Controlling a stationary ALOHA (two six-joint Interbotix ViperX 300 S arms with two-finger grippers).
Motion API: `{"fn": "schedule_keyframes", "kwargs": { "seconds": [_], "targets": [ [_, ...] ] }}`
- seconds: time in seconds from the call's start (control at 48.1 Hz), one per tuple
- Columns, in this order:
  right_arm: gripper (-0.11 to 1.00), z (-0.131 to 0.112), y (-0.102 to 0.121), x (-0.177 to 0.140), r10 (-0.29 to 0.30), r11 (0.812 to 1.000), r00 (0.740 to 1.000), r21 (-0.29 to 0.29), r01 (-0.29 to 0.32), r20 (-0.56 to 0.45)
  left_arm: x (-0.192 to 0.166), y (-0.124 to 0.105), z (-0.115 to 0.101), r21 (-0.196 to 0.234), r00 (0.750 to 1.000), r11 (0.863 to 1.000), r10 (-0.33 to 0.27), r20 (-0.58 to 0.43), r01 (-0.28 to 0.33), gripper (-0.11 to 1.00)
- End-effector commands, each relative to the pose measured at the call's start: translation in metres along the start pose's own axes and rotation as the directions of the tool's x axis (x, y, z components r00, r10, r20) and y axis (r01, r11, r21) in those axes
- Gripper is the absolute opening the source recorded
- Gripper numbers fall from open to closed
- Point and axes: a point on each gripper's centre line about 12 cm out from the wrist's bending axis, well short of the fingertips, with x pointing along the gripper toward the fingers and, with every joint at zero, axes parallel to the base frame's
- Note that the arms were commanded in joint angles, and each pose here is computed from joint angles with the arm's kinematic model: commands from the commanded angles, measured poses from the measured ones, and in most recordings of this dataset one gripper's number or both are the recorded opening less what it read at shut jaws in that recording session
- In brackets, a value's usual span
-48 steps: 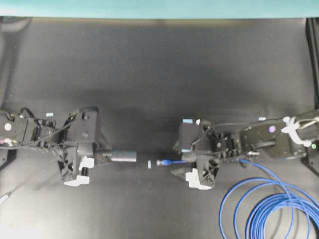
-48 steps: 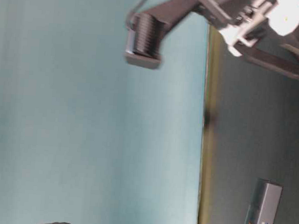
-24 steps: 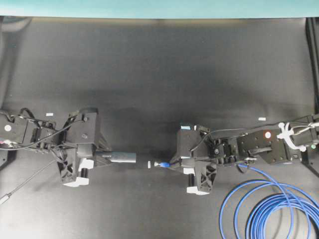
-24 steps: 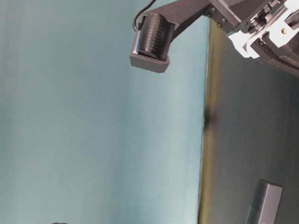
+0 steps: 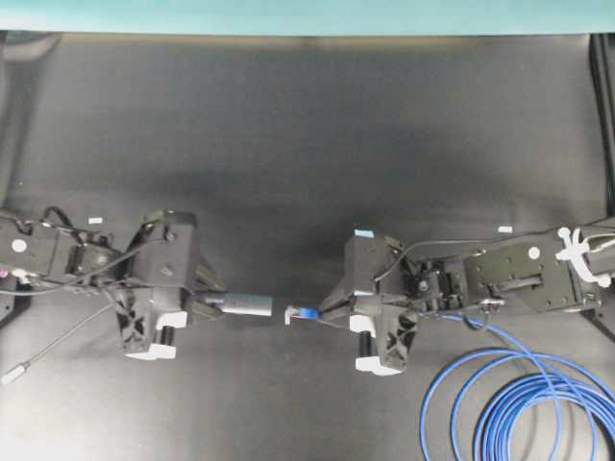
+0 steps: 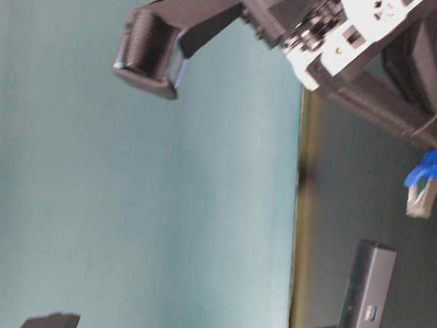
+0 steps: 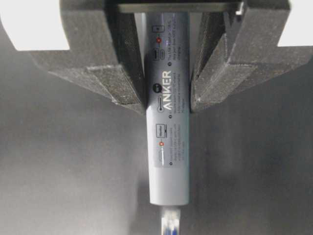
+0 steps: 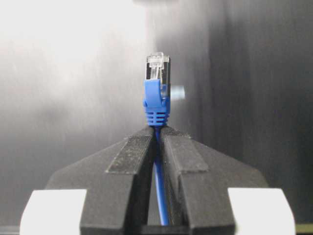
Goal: Insert the LAN cable into the hub.
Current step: 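Lift both and push the blue plug into the hub's port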
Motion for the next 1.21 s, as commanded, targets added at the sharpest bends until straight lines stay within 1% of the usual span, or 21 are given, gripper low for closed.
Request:
{"fn": "schedule_keyframes", "kwargs": {
  "seconds": [0.0, 0.27, 0.624, 0.749, 0.874, 1.019, 1.186],
  "targets": [
    [0.02, 0.014, 0.004, -0.001, 0.011, 1.0, 0.999, -0.016, -0.01, 0.04, 0.002, -0.001, 0.011, 0.01, 1.0, 1.0, 0.0, 0.005, 0.0, 0.29],
    [0.02, 0.021, 0.005, 0.0, 0.014, 0.999, 0.998, -0.037, -0.012, 0.055, 0.008, 0.0, 0.014, 0.012, 1.0, 1.0, 0.002, -0.012, -0.002, 0.29],
    [0.02, 0.023, 0.006, 0.001, 0.015, 0.999, 0.998, -0.039, -0.012, 0.057, 0.01, 0.0, 0.016, 0.011, 1.0, 1.0, 0.003, -0.011, -0.003, 0.29],
    [0.02, 0.022, 0.006, 0.004, 0.01, 0.999, 1.0, -0.039, -0.009, 0.026, 0.012, 0.0, 0.019, 0.013, 1.0, 1.0, 0.003, -0.004, -0.003, 0.29],
    [0.02, 0.023, 0.006, 0.006, 0.007, 0.999, 1.0, -0.042, -0.007, 0.005, 0.014, 0.0, 0.02, 0.014, 1.0, 1.0, 0.004, -0.026, -0.003, 0.29],
    [0.02, 0.024, 0.006, 0.006, 0.005, 0.999, 1.0, -0.039, -0.005, 0.001, 0.017, -0.001, 0.018, 0.016, 0.997, 1.0, 0.005, -0.079, -0.004, 0.29],
    [0.02, 0.028, 0.007, 0.008, 0.006, 0.999, 1.0, -0.039, -0.006, 0.004, 0.021, -0.001, 0.023, 0.017, 0.997, 1.0, 0.006, -0.079, -0.004, 0.29]
  ]
}}
